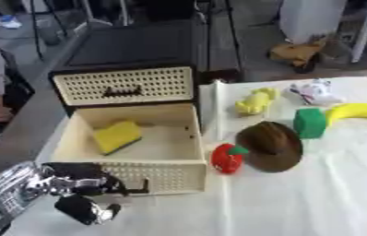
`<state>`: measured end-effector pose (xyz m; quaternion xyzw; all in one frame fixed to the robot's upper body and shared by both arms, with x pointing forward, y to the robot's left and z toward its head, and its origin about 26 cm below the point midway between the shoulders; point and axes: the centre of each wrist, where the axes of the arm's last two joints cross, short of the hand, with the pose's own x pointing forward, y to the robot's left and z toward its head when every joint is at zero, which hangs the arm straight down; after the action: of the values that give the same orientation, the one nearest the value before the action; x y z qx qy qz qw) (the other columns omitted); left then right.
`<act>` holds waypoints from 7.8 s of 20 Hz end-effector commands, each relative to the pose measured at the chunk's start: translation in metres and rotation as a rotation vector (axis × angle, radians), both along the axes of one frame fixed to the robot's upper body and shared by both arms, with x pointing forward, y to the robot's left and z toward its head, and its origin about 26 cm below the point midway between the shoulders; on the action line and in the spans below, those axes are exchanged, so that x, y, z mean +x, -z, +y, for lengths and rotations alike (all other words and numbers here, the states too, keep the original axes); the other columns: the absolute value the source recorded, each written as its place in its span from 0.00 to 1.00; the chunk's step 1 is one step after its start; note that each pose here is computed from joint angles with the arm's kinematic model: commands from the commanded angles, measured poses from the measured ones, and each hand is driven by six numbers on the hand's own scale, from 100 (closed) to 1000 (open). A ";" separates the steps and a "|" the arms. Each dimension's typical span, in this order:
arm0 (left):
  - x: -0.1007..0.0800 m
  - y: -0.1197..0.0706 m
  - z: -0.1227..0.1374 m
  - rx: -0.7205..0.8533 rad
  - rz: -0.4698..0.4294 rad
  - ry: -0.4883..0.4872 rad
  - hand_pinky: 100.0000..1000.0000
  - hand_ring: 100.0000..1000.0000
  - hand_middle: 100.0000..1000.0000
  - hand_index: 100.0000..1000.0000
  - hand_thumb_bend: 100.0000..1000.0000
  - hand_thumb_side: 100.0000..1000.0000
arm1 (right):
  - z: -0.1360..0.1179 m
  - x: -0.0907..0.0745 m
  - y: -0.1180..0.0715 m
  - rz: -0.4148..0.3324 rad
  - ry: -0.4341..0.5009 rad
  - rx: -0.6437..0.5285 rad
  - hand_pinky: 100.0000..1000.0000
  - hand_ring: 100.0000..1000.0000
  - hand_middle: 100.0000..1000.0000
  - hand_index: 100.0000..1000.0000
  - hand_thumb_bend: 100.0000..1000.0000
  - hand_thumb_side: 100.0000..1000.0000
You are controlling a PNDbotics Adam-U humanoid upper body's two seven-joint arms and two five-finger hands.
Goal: Pick up objects from table and place into drawer.
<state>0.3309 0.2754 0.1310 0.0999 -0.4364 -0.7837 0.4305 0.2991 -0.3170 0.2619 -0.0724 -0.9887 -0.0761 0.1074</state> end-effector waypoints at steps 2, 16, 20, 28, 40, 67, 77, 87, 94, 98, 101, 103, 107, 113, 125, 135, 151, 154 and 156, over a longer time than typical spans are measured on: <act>-0.009 -0.014 -0.009 0.036 -0.030 0.111 0.00 0.28 0.33 0.92 0.00 0.73 | -0.002 -0.004 -0.009 -0.031 0.014 -0.019 0.66 0.78 0.72 0.80 0.00 1.00; -0.004 0.008 -0.002 0.084 0.116 -0.003 0.45 0.62 0.65 0.98 0.00 1.00 | -0.002 -0.004 -0.007 -0.024 0.023 -0.012 0.67 0.77 0.72 0.79 0.00 1.00; -0.008 -0.001 -0.008 -0.001 0.093 -0.043 0.53 0.66 0.66 0.97 0.00 1.00 | -0.002 -0.004 -0.007 -0.021 0.025 -0.010 0.67 0.77 0.72 0.79 0.00 1.00; -0.016 -0.010 -0.012 -0.013 0.039 -0.015 0.60 0.72 0.71 0.98 0.00 1.00 | -0.003 -0.004 -0.007 -0.017 0.028 -0.007 0.67 0.77 0.72 0.79 0.00 1.00; -0.016 -0.001 -0.008 0.021 0.028 -0.015 0.61 0.72 0.71 0.96 0.00 0.97 | -0.003 -0.004 -0.006 -0.014 0.033 -0.005 0.67 0.77 0.72 0.79 0.00 1.00; -0.022 -0.002 -0.001 0.035 -0.025 0.013 0.29 0.41 0.50 0.97 0.00 0.90 | -0.003 -0.004 -0.005 -0.005 0.039 -0.001 0.67 0.77 0.72 0.79 0.00 1.00; -0.024 0.000 0.001 0.071 -0.040 0.043 0.05 0.20 0.36 1.00 0.00 0.89 | -0.003 -0.004 -0.005 -0.001 0.043 0.003 0.67 0.77 0.72 0.79 0.00 1.00; -0.030 -0.009 0.001 0.092 -0.104 0.118 0.00 0.12 0.28 1.00 0.00 0.87 | -0.003 -0.004 -0.005 0.006 0.044 0.003 0.67 0.77 0.72 0.79 0.00 1.00; -0.029 -0.001 0.000 0.127 -0.040 0.103 0.00 0.13 0.28 1.00 0.00 0.91 | -0.002 -0.004 -0.005 0.006 0.045 0.005 0.67 0.77 0.71 0.79 0.00 1.00; -0.026 0.001 0.000 0.136 -0.041 0.102 0.00 0.10 0.25 1.00 0.00 0.90 | -0.002 -0.004 -0.005 0.006 0.045 0.006 0.67 0.77 0.71 0.79 0.00 1.00; -0.025 0.000 0.000 0.154 -0.053 0.123 0.00 0.03 0.17 1.00 0.00 0.87 | -0.002 -0.004 -0.004 0.008 0.045 0.006 0.67 0.77 0.71 0.79 0.00 1.00; -0.024 0.001 0.000 0.161 -0.058 0.134 0.00 0.00 0.15 1.00 0.00 0.85 | -0.002 -0.004 -0.004 0.009 0.046 0.006 0.67 0.77 0.71 0.79 0.00 1.00; -0.024 0.000 0.001 0.166 -0.078 0.161 0.00 0.00 0.08 1.00 0.00 0.68 | -0.002 -0.004 -0.004 0.011 0.048 0.004 0.67 0.77 0.71 0.79 0.00 1.00; -0.023 0.003 0.001 0.184 -0.075 0.170 0.00 0.00 0.06 1.00 0.00 0.61 | -0.002 -0.004 -0.004 0.014 0.049 0.006 0.67 0.78 0.71 0.79 0.00 1.00; -0.025 -0.007 -0.002 0.247 -0.153 0.267 0.00 0.00 0.06 1.00 0.00 0.53 | -0.002 -0.004 -0.004 0.018 0.050 0.005 0.67 0.78 0.71 0.79 0.00 1.00; -0.028 -0.020 -0.002 0.335 -0.226 0.382 0.00 0.00 0.06 0.98 0.00 0.49 | -0.002 -0.004 -0.003 0.028 0.052 0.003 0.67 0.78 0.71 0.79 0.00 1.00; -0.026 0.011 0.009 0.198 0.225 0.016 0.00 0.00 0.04 1.00 0.00 0.68 | -0.002 -0.004 -0.002 0.038 0.057 0.002 0.67 0.78 0.71 0.78 0.00 1.00; -0.027 0.013 0.007 0.183 0.253 0.001 0.00 0.00 0.03 1.00 0.00 0.67 | -0.001 -0.004 -0.002 0.042 0.057 0.002 0.67 0.78 0.71 0.78 0.00 1.00; -0.028 0.010 0.006 0.179 0.255 -0.001 0.00 0.00 0.00 1.00 0.00 0.62 | -0.001 -0.004 -0.002 0.045 0.057 0.001 0.67 0.78 0.71 0.78 0.00 1.00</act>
<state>0.3075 0.2797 0.1202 0.0458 -0.3206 -0.8194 0.4731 0.2984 -0.3188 0.2560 -0.1009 -0.9815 -0.0835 0.1397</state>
